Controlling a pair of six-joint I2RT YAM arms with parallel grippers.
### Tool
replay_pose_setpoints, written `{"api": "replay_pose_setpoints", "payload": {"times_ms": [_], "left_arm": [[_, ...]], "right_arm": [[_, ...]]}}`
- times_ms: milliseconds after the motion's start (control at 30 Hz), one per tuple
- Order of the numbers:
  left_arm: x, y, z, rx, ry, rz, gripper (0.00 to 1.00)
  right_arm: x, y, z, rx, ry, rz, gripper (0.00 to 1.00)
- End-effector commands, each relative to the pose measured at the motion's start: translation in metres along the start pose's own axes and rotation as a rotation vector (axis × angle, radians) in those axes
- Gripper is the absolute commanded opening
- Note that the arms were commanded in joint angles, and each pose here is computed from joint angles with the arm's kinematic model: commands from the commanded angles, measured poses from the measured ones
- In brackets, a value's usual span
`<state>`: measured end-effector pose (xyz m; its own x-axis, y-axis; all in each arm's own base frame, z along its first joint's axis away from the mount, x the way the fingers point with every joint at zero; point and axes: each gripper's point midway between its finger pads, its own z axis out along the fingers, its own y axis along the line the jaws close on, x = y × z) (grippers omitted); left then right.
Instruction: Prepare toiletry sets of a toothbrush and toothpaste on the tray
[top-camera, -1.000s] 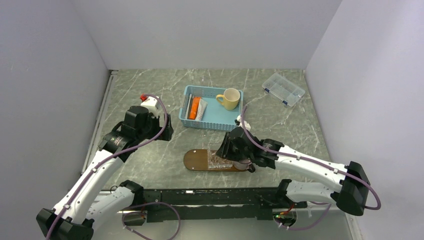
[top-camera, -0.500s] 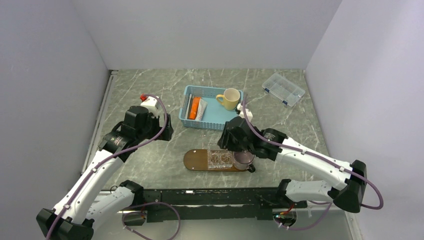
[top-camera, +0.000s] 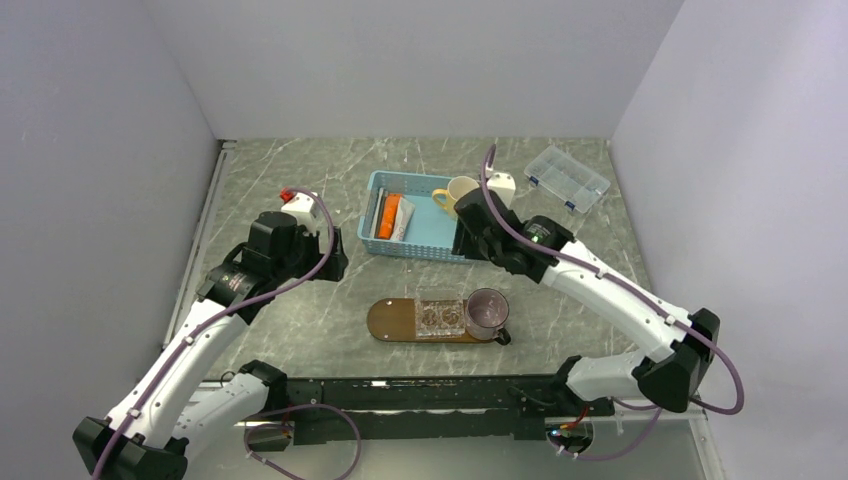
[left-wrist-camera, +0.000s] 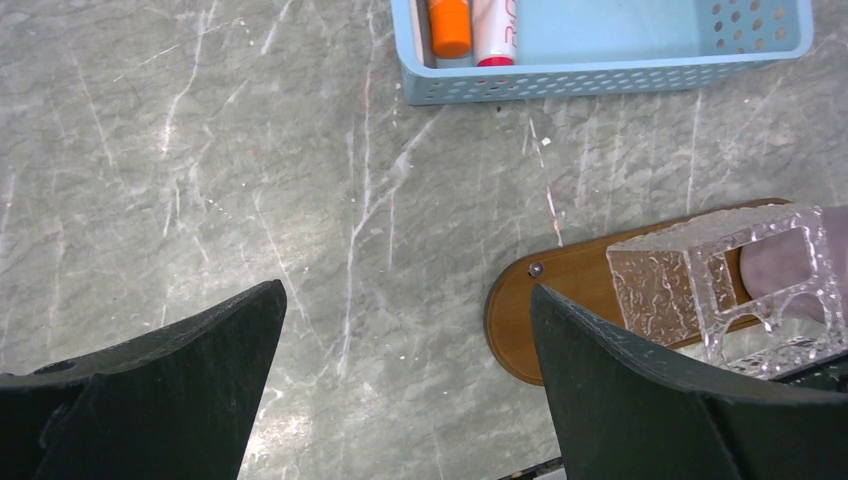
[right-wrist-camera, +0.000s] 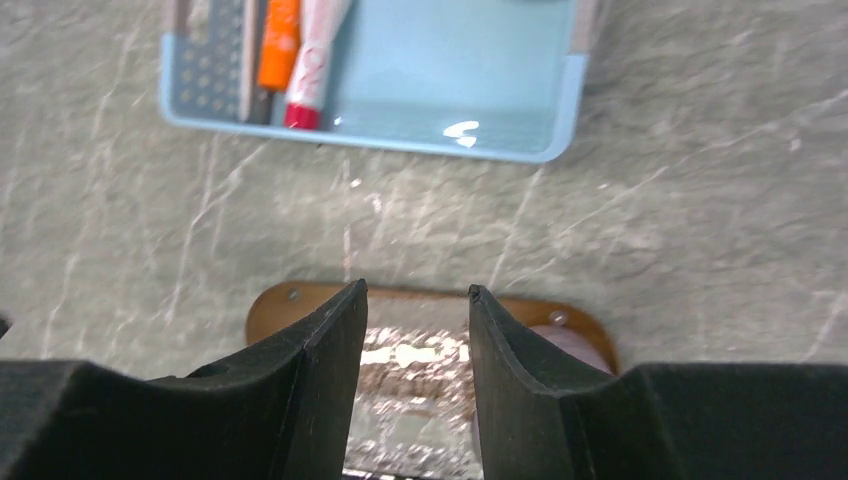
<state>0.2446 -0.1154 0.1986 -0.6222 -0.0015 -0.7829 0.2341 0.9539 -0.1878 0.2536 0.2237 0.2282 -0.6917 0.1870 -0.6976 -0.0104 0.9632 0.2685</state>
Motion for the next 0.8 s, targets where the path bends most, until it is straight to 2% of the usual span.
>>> {"api": "replay_pose_setpoints", "payload": {"times_ms": [0, 200, 367, 533, 767], "left_arm": [[-0.010, -0.016, 0.003, 0.082, -0.030, -0.025, 0.99], [-0.024, -0.018, -0.001, 0.064, -0.001, -0.016, 0.99], [-0.041, -0.015, -0.005, 0.038, -0.017, 0.013, 0.99], [-0.032, -0.016, 0.005, 0.066, -0.032, 0.061, 0.99], [-0.014, -0.012, 0.011, 0.064, -0.008, 0.068, 0.99]], "right_arm": [[-0.035, -0.025, 0.009, 0.068, -0.059, -0.038, 0.45], [-0.065, -0.038, 0.039, 0.063, -0.077, -0.015, 0.46], [-0.084, -0.031, 0.072, 0.071, -0.035, 0.038, 0.46], [-0.095, -0.017, 0.113, 0.091, 0.007, 0.088, 0.46], [-0.116, -0.001, 0.142, 0.089, -0.013, 0.152, 0.46]]}}
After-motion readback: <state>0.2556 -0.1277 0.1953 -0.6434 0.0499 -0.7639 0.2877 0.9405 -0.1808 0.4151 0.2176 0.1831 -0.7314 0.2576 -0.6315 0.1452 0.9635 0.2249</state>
